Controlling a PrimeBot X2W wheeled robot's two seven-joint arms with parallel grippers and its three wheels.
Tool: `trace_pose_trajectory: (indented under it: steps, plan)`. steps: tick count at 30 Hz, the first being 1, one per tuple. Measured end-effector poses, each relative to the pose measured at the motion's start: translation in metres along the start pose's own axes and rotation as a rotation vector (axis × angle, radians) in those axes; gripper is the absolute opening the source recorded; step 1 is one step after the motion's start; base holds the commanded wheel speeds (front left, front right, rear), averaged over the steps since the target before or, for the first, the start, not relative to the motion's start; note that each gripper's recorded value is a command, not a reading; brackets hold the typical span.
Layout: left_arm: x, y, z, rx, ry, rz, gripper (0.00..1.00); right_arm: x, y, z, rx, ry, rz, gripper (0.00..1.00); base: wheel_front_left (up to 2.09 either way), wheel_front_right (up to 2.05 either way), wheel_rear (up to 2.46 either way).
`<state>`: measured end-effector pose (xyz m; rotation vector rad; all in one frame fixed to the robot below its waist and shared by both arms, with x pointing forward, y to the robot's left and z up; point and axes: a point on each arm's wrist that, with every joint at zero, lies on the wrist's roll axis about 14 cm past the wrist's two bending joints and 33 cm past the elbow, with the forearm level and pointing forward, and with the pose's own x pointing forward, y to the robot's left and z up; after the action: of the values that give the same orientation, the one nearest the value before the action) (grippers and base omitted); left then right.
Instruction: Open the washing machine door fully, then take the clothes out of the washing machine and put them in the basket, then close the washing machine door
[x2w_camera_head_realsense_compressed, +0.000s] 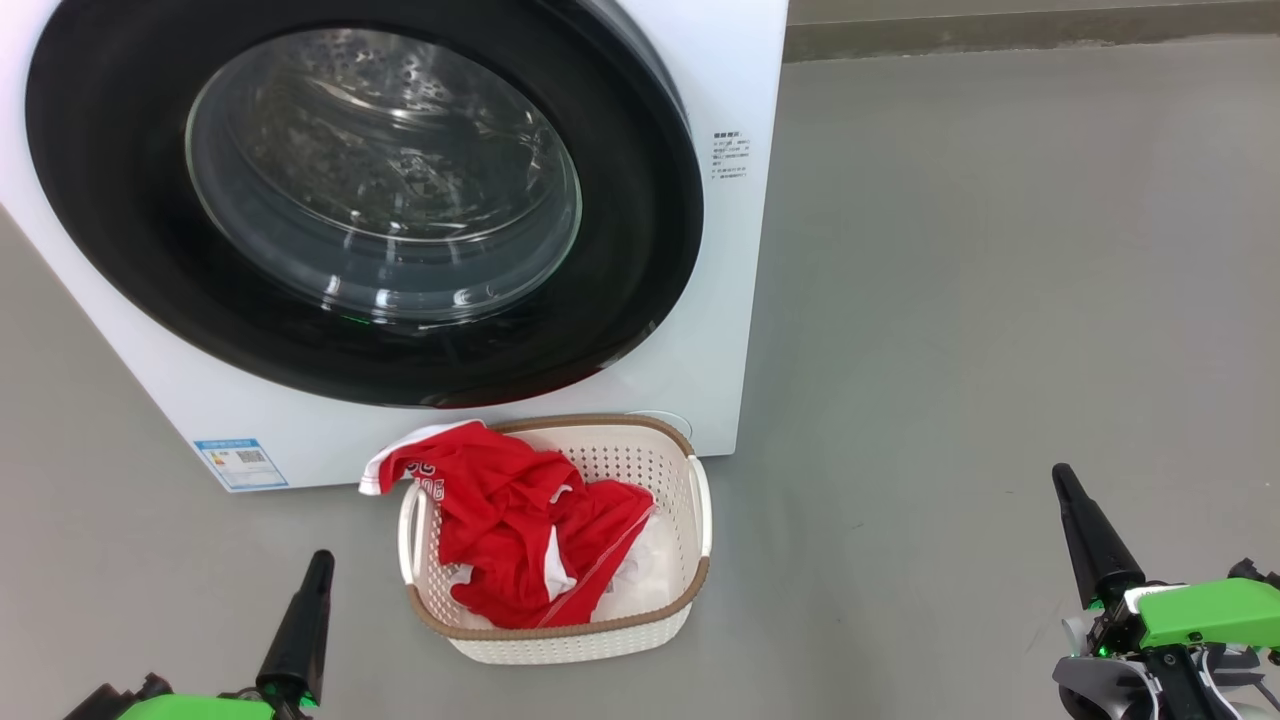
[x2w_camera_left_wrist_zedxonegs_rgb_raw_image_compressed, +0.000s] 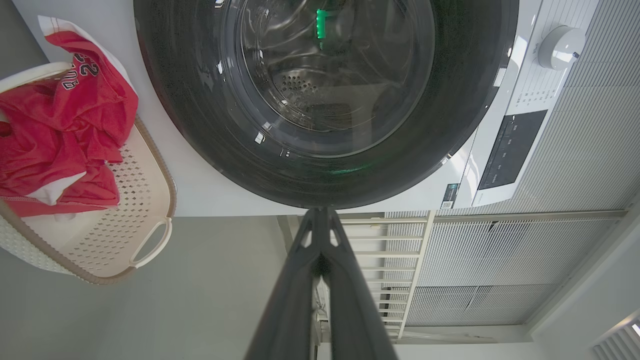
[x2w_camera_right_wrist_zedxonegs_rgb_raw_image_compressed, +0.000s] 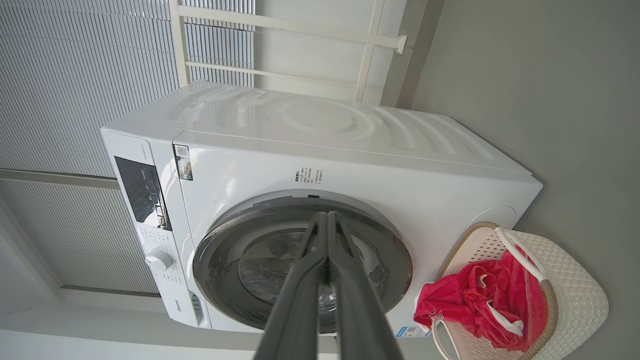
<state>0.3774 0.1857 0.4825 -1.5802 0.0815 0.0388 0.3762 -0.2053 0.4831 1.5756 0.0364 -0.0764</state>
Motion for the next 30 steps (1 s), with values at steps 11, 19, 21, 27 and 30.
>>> trace_pose_trajectory:
  steps: [11, 19, 21, 27, 30]
  plan:
    - [0.0000, 0.0000, 0.0000, 0.000, 0.000, 0.000, 0.00, 0.0000, 0.0000, -0.0001, 0.000, 0.000, 0.000, 0.00, 0.00, 0.00, 0.00]
    - [0.0000, 0.0000, 0.0000, 0.000, 0.000, 0.000, 0.00, 0.0000, 0.0000, -0.0001, 0.000, 0.000, 0.000, 0.00, 0.00, 0.00, 0.00]
    - [0.0000, 0.0000, 0.0000, 0.000, 0.000, 0.000, 0.00, 0.0000, 0.0000, -0.0001, 0.000, 0.000, 0.000, 0.00, 0.00, 0.00, 0.00]
    - [0.0000, 0.0000, 0.0000, 0.000, 0.000, 0.000, 0.00, 0.0000, 0.0000, -0.0001, 0.000, 0.000, 0.000, 0.00, 0.00, 0.00, 0.00]
    - [0.0000, 0.0000, 0.0000, 0.000, 0.000, 0.000, 0.00, 0.0000, 0.0000, -0.0001, 0.000, 0.000, 0.000, 0.00, 0.00, 0.00, 0.00]
